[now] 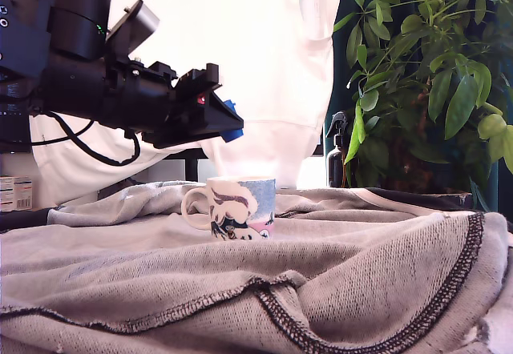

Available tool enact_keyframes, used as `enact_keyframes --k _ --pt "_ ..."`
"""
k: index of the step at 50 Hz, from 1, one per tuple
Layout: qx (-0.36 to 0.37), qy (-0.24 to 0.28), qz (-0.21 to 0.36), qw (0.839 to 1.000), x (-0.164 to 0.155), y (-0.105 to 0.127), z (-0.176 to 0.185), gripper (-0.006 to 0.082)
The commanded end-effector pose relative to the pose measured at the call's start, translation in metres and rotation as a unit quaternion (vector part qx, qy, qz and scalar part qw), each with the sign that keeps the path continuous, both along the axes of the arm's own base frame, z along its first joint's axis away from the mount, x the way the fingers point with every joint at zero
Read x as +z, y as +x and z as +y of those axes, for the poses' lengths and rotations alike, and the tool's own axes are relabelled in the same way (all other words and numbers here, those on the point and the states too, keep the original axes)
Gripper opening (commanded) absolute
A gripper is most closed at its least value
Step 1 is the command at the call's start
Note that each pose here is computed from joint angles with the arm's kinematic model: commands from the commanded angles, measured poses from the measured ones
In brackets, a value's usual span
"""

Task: Pick the blue coffee capsule and place it inside the blue coffee cup

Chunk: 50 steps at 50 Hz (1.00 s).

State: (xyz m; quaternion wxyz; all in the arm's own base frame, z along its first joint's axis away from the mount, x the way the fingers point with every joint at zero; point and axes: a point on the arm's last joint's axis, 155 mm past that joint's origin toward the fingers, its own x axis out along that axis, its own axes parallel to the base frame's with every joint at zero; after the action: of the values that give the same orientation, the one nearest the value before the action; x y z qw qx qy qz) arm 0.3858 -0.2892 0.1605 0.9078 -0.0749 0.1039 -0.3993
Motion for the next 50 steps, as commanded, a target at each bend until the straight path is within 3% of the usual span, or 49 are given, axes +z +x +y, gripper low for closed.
enact_keyframes --k 1,8,10,12,16,18,20,50 --pt "-0.001 0.004 0.001 1.000 -0.004 0.000 -0.002 0.0112" --pt "0.006 0.016 0.018 1.000 -0.014 0.001 0.001 0.0121" --pt "0.008 0.021 0.027 0.999 -0.019 0.000 0.002 0.0166" --pt "0.008 0.027 0.037 0.999 -0.025 -0.001 0.003 0.0267" --pt "0.010 0.041 0.051 0.998 -0.034 -0.002 0.004 0.0639" --pt "0.009 0.047 0.060 0.997 -0.039 -0.003 0.004 0.0751" --pt "0.006 0.051 0.056 0.997 -0.039 -0.005 0.003 0.0806" --pt "0.017 0.049 0.025 0.998 -0.014 0.006 0.010 0.0786"
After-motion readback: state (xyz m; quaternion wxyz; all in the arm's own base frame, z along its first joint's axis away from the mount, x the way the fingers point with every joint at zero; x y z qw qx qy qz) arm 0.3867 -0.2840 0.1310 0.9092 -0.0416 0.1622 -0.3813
